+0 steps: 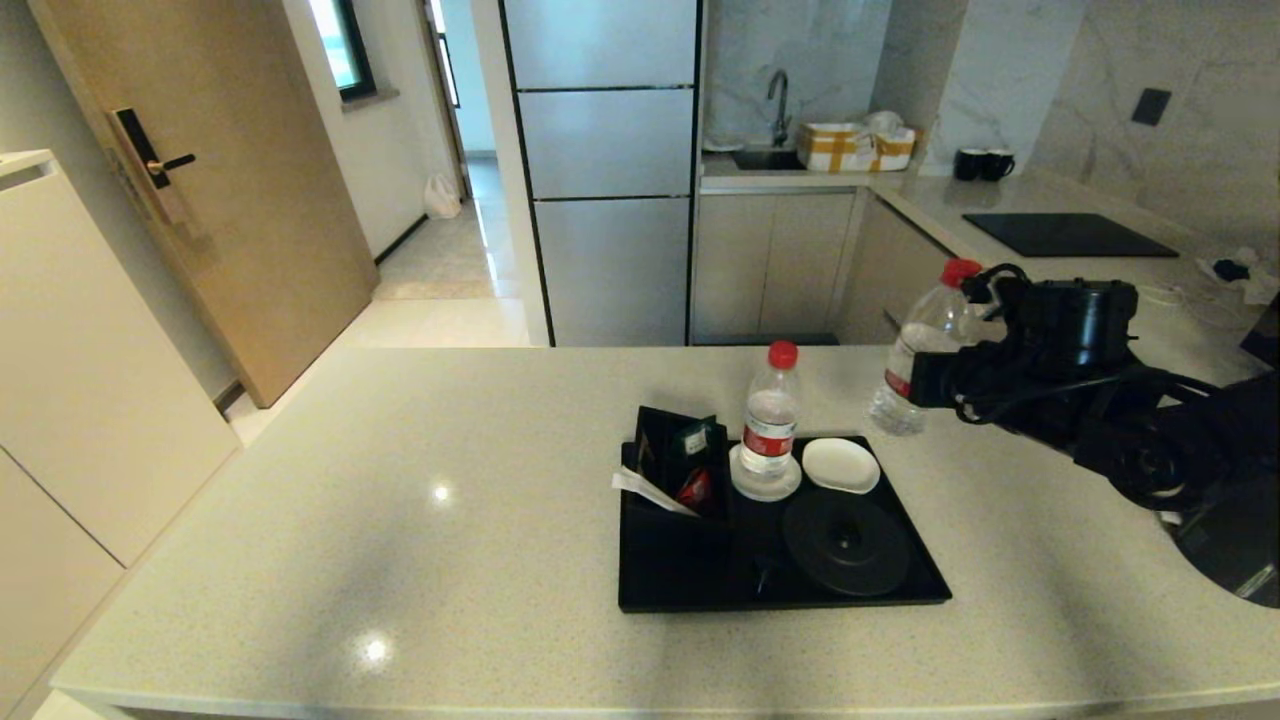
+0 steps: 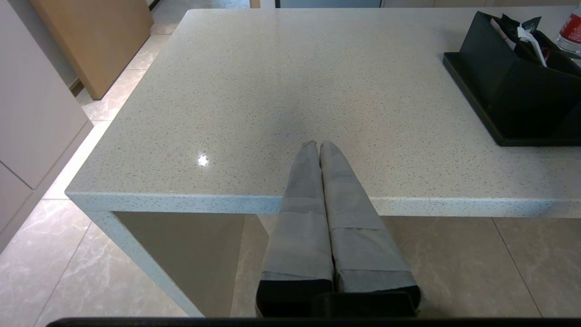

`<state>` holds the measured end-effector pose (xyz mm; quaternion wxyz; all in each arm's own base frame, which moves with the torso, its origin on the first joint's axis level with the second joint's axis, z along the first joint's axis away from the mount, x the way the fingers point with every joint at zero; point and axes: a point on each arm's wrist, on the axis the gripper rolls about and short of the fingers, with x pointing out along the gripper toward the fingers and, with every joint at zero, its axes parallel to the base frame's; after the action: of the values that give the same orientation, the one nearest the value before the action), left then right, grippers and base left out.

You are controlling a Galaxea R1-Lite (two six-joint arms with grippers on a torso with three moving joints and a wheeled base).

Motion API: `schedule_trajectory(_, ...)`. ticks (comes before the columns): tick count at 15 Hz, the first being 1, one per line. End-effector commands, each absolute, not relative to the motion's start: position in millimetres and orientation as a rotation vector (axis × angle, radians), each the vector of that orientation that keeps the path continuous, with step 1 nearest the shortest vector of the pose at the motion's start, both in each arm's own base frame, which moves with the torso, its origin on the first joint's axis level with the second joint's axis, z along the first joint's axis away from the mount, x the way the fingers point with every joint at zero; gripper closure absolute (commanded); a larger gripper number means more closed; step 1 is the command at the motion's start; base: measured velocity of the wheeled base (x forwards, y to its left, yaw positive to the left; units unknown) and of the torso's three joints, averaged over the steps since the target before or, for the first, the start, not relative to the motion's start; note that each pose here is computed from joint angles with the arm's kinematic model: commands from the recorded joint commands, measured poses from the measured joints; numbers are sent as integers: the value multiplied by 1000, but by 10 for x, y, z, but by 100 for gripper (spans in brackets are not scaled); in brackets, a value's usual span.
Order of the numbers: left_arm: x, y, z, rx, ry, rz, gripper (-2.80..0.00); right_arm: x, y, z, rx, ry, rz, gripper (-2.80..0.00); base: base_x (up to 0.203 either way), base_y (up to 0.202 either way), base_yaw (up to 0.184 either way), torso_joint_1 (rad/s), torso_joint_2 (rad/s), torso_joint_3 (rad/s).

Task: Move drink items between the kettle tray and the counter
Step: Place it on the right

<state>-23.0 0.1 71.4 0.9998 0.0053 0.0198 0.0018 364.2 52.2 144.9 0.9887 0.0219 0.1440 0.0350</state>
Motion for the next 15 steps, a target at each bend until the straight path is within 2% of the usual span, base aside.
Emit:
schedule_trajectory(1,-229,1,714,11,40,4,0,3810,379,1229,46,333,24,0,0,0,0,0,0,0)
schedule_trajectory(7,-230,1,717,11,40,4,0,4141,68,748,67,407,-61,0,0,0,0,0,0,0)
schedule_trajectory(15,-229,1,714,11,40,4,0,4233,8,569,66,431,-90,0,0,0,0,0,0,0)
